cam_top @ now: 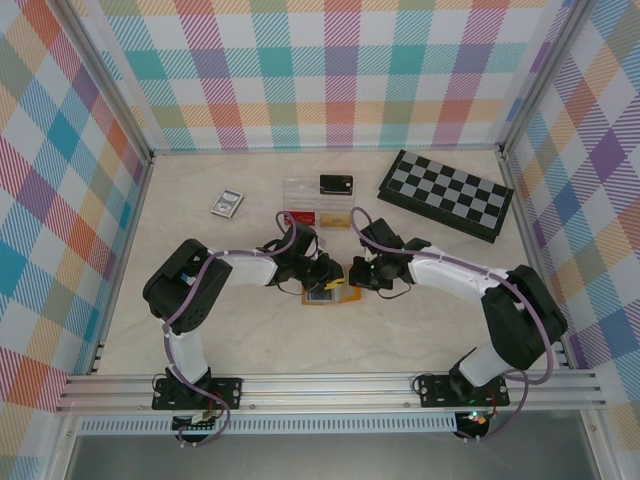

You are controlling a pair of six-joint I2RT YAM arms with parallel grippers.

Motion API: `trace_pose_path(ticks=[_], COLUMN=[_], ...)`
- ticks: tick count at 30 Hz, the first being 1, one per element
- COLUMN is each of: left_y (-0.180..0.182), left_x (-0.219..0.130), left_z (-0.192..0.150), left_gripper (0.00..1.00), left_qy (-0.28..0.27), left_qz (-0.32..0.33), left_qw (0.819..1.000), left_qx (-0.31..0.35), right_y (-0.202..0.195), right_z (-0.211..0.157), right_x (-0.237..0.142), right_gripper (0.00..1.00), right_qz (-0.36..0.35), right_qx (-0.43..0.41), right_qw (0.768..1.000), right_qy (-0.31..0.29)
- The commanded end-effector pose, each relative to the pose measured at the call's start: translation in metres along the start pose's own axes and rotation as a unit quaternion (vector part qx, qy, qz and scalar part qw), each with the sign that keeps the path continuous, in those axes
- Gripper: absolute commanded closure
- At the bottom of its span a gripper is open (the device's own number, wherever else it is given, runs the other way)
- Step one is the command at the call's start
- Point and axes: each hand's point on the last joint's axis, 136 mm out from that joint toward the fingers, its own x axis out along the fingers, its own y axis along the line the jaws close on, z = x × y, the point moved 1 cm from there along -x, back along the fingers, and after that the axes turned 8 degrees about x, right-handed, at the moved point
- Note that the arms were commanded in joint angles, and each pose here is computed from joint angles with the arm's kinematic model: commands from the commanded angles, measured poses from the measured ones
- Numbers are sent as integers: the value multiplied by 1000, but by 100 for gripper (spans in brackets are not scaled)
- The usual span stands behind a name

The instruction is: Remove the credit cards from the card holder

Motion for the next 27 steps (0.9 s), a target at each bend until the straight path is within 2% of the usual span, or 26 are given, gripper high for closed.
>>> trace_pose_path(ticks=[1,6,10,15,18,20,23,27], left_y=[-12,-28,-35,-12,11,25,32,46], left_x=[-3,-14,-29,-48,-62,-72,-79,-78], left_z=[0,2,6,6,7,7,6,0], left_gripper=[86,88,84,81,81,81,81,82], left_qy=[-1,-9,-22,-34,-44,-52,-60,-48], left_qz=[1,-6,0,46,88,122,140,166], left_qw=[1000,1000,999,998,995,991,988,985], left_qx=[6,23,37,34,24,21,26,13], right_y=[14,7,-1,-6,7,31,53,60], right_z=[-2,-4,-4,-1,2,-2,-5,-2], right_x=[6,12,18,17,10,3,-7,-6], right_gripper=[86,87,86,86,86,84,83,83], right_qz=[32,17,-8,-27,-1,64,125,121], right_qx=[3,8,13,12,-5,-44,-71,-68], right_qw=[999,1000,1000,999,1000,997,989,989], right_qy=[15,21,24,19,15,28,35,42])
